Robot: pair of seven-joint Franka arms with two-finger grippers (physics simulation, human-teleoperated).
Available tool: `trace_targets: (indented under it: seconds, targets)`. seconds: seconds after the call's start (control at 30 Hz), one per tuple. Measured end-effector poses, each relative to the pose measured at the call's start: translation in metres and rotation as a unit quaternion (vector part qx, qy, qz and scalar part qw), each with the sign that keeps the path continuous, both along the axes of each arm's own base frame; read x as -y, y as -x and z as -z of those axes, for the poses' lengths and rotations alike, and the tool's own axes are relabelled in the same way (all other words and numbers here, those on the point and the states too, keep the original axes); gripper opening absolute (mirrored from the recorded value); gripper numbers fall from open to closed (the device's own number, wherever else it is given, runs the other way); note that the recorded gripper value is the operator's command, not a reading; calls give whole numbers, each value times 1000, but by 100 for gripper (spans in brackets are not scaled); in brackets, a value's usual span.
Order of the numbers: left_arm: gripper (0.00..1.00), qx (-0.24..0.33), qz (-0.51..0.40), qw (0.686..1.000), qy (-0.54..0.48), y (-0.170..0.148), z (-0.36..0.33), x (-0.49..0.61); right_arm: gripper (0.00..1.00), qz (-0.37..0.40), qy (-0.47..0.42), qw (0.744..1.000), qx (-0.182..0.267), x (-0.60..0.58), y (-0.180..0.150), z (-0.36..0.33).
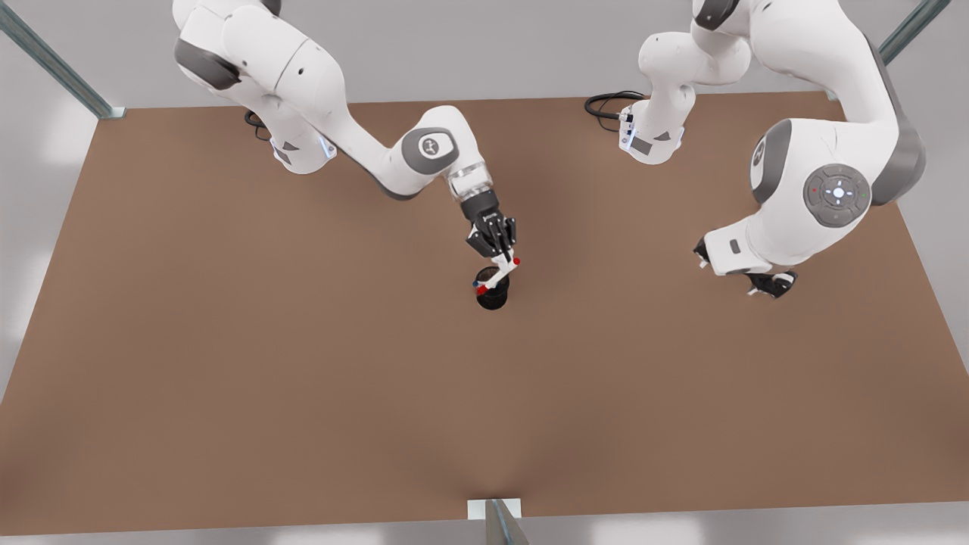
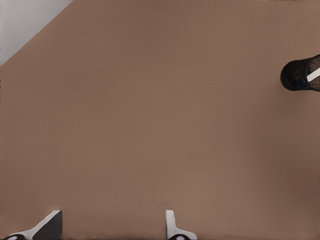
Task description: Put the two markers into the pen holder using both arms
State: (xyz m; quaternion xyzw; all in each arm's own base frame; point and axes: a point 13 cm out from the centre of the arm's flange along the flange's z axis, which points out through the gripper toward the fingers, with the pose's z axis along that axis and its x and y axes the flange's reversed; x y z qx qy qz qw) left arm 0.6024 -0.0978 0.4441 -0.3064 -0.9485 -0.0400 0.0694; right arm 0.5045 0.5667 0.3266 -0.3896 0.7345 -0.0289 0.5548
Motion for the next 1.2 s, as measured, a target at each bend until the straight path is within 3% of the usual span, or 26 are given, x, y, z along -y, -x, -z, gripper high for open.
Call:
trace_targets:
  seconds: [0.13, 0.3, 0.67, 1.0, 1.2]
  targets:
    - [100, -4, -62, 998, -12, 3, 6, 1, 26, 49, -118, 991, -32, -2, -7, -3]
    - [100, -15, -124, 992, -21, -1, 29, 2, 26, 100, -233, 963, -90, 4, -4, 11]
    - [100, -28, -231, 973, 1, 0, 40, 4, 25, 174, -365, 900, -163, 24, 28, 56]
    - [100, -36, -279, 960, 4, 3, 46, 10, 25, 185, -437, 866, -157, 41, 6, 56]
    - [100, -44, -298, 954, 4, 7, 51, 12, 25, 181, -439, 866, -156, 39, 7, 55]
